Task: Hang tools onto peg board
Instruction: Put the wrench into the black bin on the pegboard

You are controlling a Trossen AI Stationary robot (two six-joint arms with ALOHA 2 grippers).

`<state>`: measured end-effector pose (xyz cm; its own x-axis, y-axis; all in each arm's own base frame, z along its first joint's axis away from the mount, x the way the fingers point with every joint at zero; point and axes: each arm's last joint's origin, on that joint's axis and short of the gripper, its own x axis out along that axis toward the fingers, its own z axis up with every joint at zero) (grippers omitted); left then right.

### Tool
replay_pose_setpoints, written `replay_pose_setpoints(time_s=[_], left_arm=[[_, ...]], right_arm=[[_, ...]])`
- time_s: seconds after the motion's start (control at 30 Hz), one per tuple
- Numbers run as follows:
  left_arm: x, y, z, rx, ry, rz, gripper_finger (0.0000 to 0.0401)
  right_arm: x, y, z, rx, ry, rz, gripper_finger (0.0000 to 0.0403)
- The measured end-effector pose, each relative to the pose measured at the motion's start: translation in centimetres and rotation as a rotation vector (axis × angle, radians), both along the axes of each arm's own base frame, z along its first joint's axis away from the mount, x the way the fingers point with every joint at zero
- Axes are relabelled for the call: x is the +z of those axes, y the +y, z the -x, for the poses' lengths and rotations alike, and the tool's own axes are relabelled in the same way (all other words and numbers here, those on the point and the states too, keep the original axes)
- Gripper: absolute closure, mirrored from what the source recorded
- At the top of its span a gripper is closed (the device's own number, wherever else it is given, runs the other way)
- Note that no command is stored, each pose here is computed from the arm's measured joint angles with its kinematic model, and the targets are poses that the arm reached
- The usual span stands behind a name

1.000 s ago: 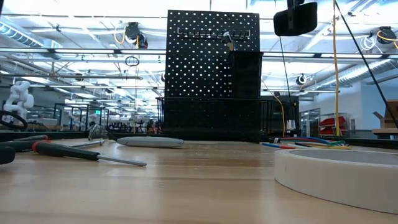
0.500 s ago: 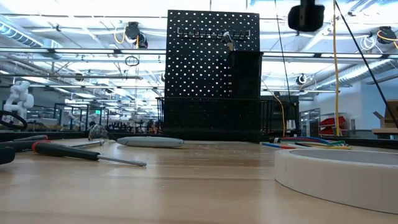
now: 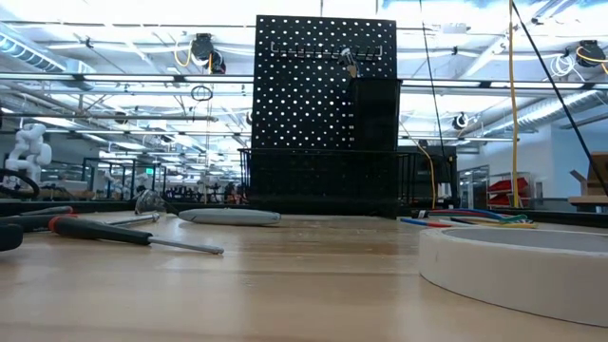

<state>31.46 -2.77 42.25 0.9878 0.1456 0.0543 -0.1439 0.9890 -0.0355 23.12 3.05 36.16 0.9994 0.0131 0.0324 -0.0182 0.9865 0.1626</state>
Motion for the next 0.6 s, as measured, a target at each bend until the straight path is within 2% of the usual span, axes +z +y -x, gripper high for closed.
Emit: replay_pose_setpoints(time_s=[0.1, 0.17, 0.27, 0.4, 0.6], left_arm=[[-0.2, -0.1, 0.0, -0.021, -0.168, 0.016, 0.019], [-0.6, 0.1, 0.0, -0.017, -0.223, 0.017, 0.019], [-1.6, 0.6, -0.4, -0.01, -0.203, 0.014, 0.019], [-1.6, 2.0, -0.7, -0.024, -0.218, 0.001, 0.0191], [-2.1, 3.4, -0.9, -0.025, -0.171, -0.006, 0.0191]], right_arm=[[1.1, -0.6, 0.1, -0.027, -0.11, 0.064, 0.0397], [1.4, -0.9, -0.1, -0.045, -0.151, 0.078, 0.0397], [1.5, -1.5, -0.4, -0.068, -0.178, 0.077, 0.0397], [1.3, -2.3, -1.6, -0.101, -0.229, 0.046, 0.0397], [1.7, -3.1, -3.8, -0.106, -0.216, 0.012, 0.0397]])
